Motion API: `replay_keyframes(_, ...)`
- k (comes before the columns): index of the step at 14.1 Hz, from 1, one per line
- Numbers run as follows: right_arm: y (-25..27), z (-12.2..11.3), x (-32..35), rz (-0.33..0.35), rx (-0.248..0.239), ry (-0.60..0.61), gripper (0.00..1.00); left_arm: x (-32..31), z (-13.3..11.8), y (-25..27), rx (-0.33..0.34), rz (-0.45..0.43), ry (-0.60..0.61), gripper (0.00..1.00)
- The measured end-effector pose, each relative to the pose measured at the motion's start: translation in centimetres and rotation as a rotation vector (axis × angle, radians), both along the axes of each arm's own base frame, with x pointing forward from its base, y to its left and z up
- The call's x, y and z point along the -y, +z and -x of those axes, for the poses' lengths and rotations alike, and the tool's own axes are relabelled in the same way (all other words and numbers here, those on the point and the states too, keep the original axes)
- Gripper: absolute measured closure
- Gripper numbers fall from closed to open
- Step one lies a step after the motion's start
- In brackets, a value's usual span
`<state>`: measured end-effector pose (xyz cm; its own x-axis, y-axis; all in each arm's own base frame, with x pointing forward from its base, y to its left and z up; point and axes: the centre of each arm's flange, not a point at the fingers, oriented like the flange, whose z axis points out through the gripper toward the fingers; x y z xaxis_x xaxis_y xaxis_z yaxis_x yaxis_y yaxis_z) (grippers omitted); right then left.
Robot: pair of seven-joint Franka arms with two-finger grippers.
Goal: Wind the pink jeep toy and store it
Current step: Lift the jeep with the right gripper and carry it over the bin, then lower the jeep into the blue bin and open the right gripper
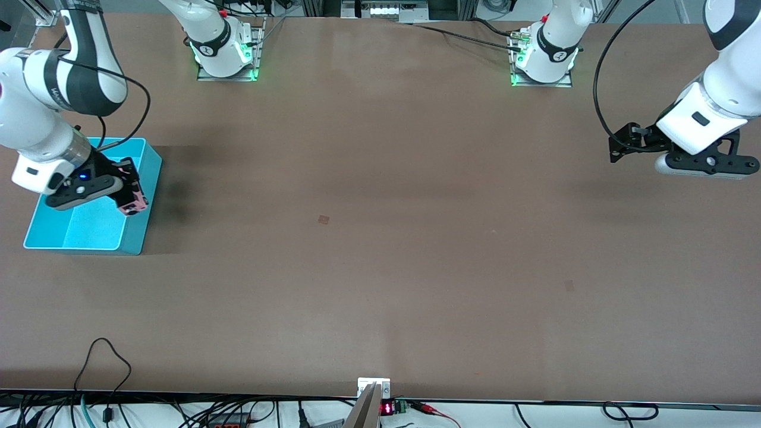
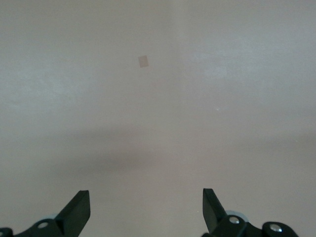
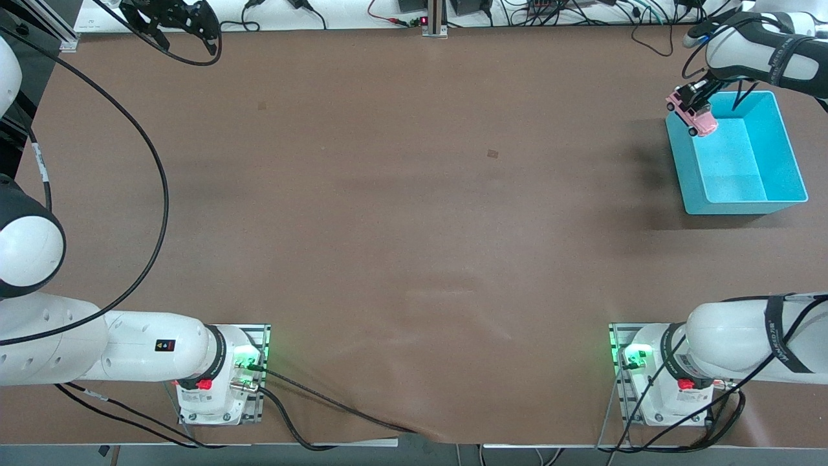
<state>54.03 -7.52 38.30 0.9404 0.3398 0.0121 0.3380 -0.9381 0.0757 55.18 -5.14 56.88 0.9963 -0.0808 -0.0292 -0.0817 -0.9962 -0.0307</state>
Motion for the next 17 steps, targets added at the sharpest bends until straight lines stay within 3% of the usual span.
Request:
replay_keyframes(7,-3.2,3.1,9.5,0.001,-0.015,-0.268,0.51,1.1,0.1,0.3,0.007,-0.001,0.018,0.00)
replay_keyframes(12,-8.1,4.8,13.0,0.014,0.002,-0.321,0.51,1.0,0.1,0.3,0.007,-0.001,0.020,0.00)
replay_keyframes(17,-12.6,6.3,15.1,0.020,-0.011,-0.344,0.51,0.6,0.0,0.3,0.007,-0.001,0.030,0.00)
